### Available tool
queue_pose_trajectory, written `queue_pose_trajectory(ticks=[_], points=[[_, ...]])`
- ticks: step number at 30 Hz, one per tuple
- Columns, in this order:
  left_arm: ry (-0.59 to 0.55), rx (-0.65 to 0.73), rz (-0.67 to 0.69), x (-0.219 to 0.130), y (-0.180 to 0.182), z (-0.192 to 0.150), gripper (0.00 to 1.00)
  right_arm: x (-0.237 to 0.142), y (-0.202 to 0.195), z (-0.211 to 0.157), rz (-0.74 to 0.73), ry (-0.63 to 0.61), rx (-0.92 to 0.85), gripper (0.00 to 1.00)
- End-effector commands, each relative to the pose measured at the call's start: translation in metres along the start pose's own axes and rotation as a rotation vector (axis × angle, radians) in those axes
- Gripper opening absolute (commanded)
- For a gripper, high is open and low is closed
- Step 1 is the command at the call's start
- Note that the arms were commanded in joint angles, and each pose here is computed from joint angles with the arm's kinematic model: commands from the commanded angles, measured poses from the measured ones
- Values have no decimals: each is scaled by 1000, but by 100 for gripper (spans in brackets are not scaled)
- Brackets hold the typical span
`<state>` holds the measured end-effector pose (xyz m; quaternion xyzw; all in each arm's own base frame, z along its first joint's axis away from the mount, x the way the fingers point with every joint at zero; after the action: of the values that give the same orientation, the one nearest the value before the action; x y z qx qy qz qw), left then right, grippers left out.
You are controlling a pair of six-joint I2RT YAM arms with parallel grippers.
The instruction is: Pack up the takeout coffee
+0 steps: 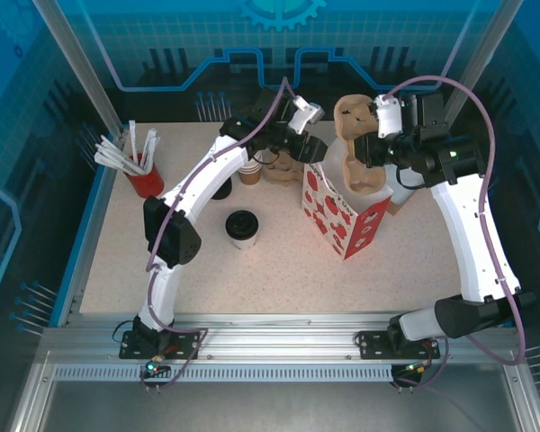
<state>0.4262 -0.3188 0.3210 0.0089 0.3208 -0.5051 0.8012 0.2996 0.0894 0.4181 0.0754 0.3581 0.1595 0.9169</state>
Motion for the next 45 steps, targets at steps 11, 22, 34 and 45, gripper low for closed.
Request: queue_pose_trajectory(ticks=[11,22,34,45], points=[[23,-24,-26,13,3,-2,33,6,-1,6,38,-38,-45,21],[17,-33,-29,14,3,-1,23,27,-2,1,72,16,-154,21],[12,-27,-31,12,2,0,22,45,-15,-16,11,113,-174,21],[0,-27,-24,9,3,3,22,45,-19,-32,5,160,-159,20]])
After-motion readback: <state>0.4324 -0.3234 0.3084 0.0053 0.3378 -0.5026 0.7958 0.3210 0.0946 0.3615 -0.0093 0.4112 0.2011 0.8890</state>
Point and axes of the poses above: each hand's point on the last joint's axis, 136 mm out from that joint toward the fingers, its own x axis out along the fingers, its own y axis along the line the jaws close on, z = x × y, the point moved 7 cm from there along -x, back along the fingers, and after that the axes turned 7 degrees about x, right-handed, at the moved point
